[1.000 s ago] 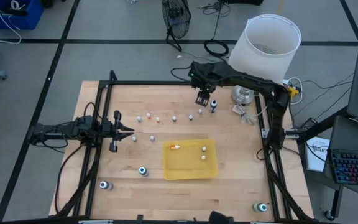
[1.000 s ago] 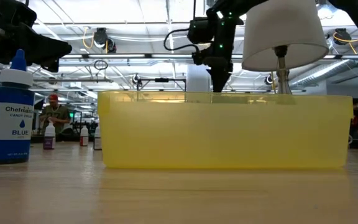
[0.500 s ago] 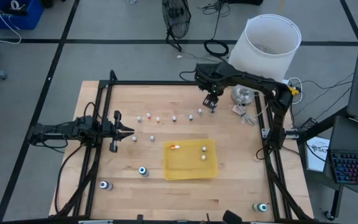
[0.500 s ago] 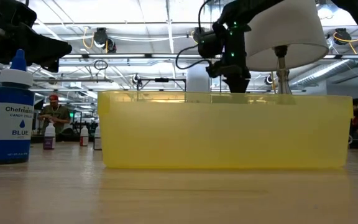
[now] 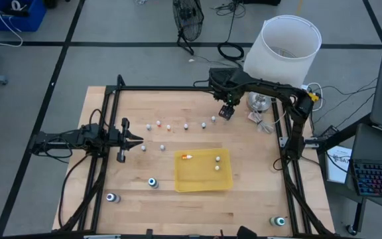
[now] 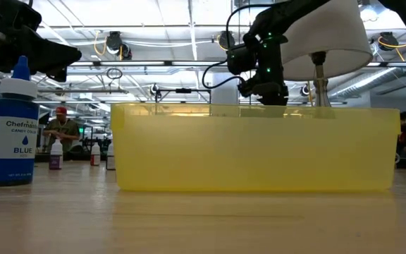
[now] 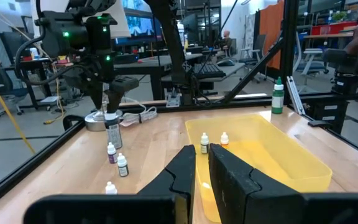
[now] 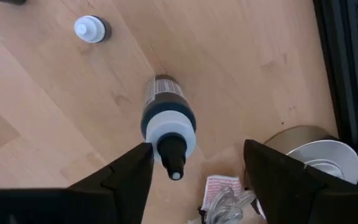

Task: Pick & Place food coloring
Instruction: Put the large black food coloring bottle into the yellow bin

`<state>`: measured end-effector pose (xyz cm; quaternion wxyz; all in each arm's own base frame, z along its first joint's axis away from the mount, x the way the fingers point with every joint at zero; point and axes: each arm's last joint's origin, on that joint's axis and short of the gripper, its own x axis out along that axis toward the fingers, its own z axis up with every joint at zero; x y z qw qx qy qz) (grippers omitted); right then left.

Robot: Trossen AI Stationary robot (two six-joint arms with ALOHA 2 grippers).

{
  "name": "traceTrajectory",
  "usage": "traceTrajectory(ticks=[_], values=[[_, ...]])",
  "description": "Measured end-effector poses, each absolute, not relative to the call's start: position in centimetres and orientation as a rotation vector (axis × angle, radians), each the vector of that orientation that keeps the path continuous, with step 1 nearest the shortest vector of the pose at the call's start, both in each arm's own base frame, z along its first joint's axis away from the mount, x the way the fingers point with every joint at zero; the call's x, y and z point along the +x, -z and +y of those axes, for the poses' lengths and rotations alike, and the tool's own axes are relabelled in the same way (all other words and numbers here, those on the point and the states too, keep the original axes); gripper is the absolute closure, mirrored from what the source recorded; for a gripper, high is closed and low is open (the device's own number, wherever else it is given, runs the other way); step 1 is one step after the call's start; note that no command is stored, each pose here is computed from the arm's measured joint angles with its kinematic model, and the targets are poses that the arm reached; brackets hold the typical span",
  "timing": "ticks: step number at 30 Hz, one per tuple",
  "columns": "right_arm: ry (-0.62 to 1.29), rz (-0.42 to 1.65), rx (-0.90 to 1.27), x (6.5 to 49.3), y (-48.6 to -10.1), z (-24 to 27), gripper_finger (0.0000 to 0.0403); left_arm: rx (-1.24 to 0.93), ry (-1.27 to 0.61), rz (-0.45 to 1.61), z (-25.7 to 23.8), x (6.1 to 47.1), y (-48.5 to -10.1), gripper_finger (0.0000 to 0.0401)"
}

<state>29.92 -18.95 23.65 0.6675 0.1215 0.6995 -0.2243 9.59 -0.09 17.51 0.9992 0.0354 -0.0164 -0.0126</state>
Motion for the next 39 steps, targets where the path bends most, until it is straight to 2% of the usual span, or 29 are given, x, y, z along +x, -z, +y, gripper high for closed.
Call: traceTrajectory(ticks=[13,39], values=[[0.450,1.571,0.250,30.9,-23.3,-17.7,0.0134,0.071,0.025,-0.032,-0.1,9.6,-17.5,0.0350],[0.527,1.620,0.174,30.3,-23.5,-18.0,0.0132,0.071,0.025,-0.033,-0.1,9.6,-17.5,0.0350]])
